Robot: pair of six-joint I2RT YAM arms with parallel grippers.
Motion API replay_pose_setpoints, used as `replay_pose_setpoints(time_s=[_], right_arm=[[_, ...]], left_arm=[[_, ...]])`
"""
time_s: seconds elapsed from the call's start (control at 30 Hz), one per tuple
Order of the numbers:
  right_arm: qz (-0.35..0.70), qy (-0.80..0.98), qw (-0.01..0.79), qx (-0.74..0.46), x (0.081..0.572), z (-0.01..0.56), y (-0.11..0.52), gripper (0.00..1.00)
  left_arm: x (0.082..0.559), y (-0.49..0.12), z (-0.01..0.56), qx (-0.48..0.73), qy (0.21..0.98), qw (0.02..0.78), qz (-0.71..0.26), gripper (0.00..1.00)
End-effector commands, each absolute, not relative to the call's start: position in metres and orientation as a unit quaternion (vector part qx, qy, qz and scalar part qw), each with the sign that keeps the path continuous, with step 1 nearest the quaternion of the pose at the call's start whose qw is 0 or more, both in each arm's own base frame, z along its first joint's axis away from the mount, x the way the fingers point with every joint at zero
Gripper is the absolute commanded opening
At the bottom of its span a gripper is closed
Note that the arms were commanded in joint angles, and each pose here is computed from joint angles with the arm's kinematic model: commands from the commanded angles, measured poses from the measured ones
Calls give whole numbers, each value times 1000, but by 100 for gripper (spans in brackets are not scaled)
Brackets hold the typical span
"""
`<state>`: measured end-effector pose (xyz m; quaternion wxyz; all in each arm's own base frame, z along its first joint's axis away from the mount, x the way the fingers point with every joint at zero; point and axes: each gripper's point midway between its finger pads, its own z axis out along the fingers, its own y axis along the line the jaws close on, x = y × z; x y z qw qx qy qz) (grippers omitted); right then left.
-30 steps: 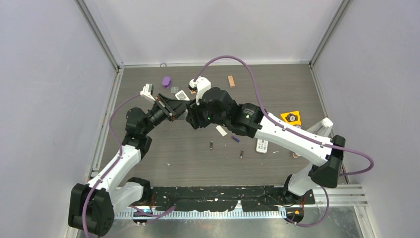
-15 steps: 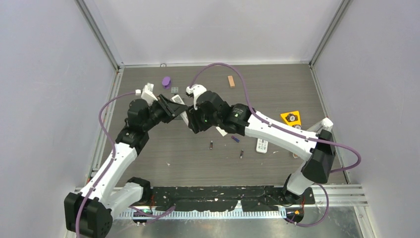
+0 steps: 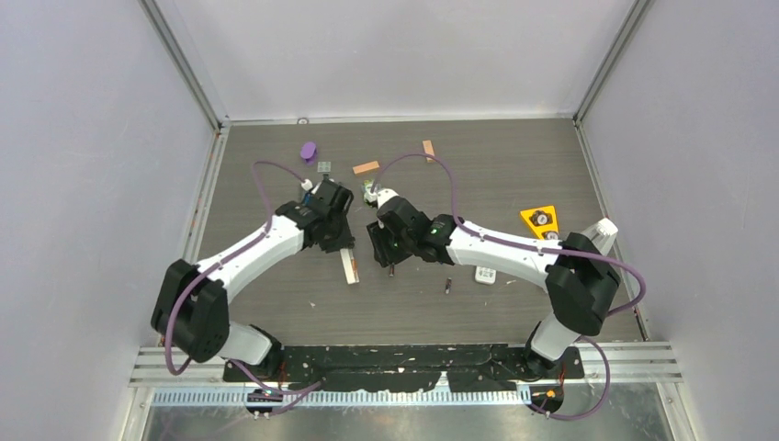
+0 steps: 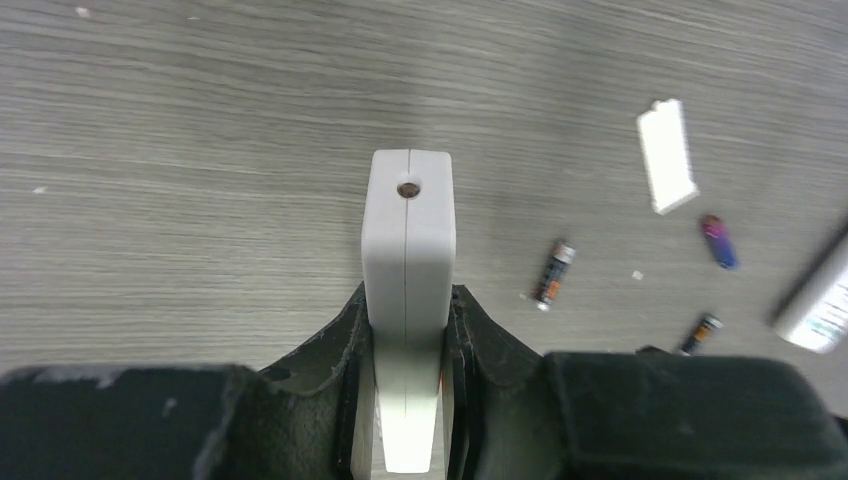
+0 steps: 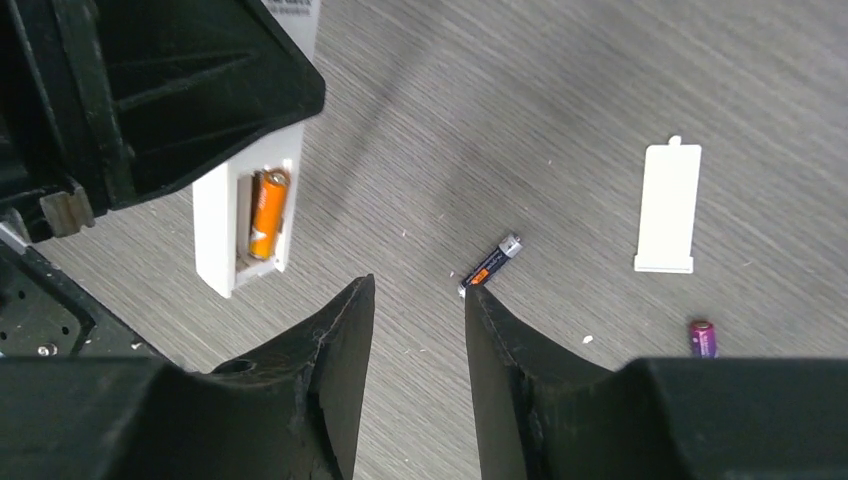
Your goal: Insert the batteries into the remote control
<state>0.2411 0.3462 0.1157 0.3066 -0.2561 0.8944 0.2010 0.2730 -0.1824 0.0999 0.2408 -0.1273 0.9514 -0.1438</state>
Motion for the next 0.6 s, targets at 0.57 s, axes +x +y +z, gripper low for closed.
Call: replay_pose_setpoints(time_s=[0.57], right_arm=[[163,942,287,-68,253,67,324,43]], left_arm=[[274,-150,85,-129,952,259,101,0]])
